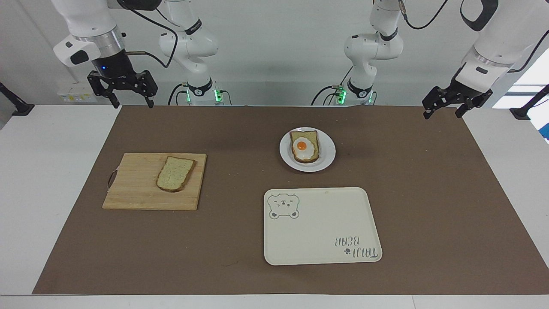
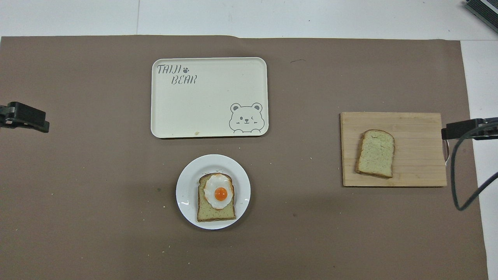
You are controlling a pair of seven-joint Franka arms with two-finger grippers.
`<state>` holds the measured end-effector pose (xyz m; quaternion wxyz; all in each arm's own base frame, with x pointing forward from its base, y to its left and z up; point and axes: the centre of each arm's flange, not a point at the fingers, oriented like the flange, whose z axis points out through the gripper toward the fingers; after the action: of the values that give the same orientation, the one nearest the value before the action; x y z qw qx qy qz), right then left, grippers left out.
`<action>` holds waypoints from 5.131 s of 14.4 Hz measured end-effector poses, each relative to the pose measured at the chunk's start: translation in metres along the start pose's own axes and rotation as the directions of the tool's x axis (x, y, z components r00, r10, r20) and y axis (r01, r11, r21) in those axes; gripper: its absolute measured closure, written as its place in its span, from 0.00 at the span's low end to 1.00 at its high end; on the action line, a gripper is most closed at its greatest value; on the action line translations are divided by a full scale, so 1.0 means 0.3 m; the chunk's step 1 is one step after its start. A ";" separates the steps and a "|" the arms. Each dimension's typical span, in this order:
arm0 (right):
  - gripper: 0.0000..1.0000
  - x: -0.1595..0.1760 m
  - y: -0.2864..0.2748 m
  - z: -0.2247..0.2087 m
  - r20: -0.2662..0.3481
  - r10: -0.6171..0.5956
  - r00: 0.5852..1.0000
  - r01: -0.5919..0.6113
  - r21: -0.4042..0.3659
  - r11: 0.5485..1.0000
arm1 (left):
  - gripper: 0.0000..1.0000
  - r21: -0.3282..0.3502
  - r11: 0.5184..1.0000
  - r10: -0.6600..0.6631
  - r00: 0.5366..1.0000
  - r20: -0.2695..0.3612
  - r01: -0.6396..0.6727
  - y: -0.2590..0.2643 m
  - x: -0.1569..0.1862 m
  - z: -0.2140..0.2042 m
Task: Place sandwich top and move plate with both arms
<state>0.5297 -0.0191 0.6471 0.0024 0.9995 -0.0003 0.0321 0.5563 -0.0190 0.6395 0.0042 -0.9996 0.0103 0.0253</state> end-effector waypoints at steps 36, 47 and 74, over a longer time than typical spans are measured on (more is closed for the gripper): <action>0.00 0.043 0.210 1.071 0.119 0.059 0.991 -0.072 0.102 0.992 | 0.00 0.000 1.000 0.000 1.000 0.000 0.000 0.000 0.000 0.000; 0.10 0.027 0.212 1.133 0.142 0.120 0.983 -0.144 0.174 0.974 | 0.00 0.000 1.000 0.000 1.000 0.000 0.000 0.000 0.000 0.000; 0.89 0.123 -0.106 0.740 0.165 -0.089 0.982 0.046 0.250 0.967 | 0.00 0.000 1.000 0.000 1.000 0.000 0.000 0.000 0.000 0.000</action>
<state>0.5808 0.0117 0.4277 -0.1198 0.9905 0.0375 -0.0563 0.5563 -0.0190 0.6395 0.0042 -0.9996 0.0103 0.0253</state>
